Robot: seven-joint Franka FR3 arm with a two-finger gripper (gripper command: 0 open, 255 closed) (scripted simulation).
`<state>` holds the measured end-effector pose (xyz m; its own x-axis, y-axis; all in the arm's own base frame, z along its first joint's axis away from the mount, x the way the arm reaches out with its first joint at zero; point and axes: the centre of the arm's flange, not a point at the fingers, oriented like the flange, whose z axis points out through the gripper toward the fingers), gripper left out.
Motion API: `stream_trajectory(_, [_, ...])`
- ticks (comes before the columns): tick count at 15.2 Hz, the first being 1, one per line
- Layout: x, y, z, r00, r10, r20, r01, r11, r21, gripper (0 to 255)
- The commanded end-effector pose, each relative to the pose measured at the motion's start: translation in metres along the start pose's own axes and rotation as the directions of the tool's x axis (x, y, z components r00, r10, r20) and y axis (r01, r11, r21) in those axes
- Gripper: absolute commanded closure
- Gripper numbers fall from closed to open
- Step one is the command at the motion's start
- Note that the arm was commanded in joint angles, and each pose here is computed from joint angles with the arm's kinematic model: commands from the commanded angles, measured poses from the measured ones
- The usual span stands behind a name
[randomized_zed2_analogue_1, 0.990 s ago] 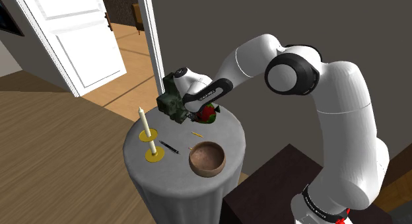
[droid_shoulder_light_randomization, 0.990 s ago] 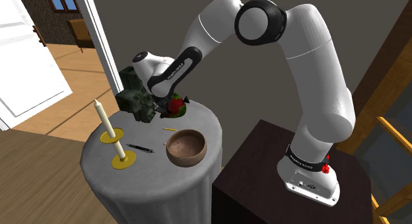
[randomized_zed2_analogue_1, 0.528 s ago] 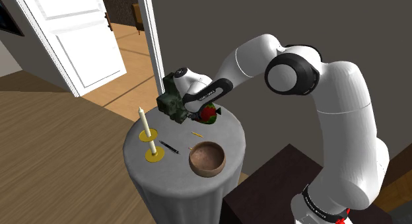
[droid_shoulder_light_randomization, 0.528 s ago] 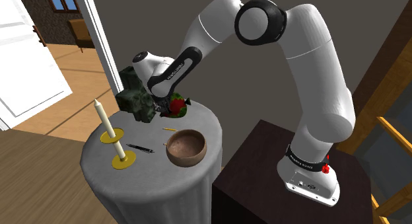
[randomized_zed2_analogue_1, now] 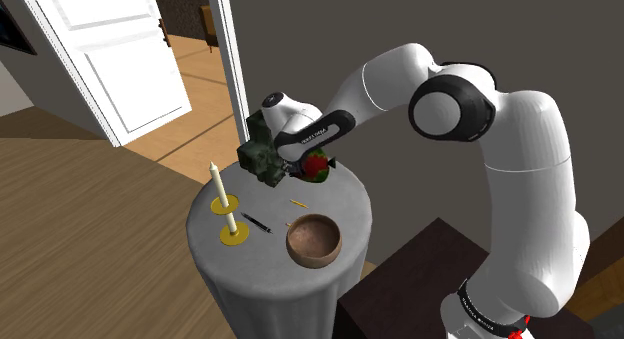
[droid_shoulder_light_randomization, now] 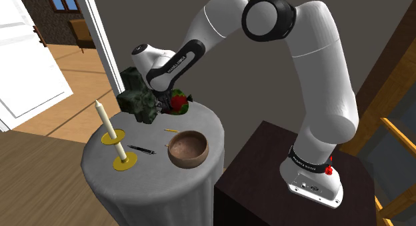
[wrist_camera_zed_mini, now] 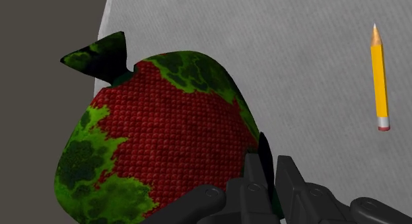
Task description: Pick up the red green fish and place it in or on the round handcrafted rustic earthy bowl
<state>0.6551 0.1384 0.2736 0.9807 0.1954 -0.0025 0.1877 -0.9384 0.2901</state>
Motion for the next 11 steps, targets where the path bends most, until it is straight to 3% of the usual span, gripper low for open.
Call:
stream_trajectory(1, [0.000,0.002,-0.010,1.000,0.000,0.000,0.000,1.000,0.000,255])
stream_trajectory(11, [0.000,0.018,-0.061,1.000,0.000,0.000,0.000,1.000,0.000,255])
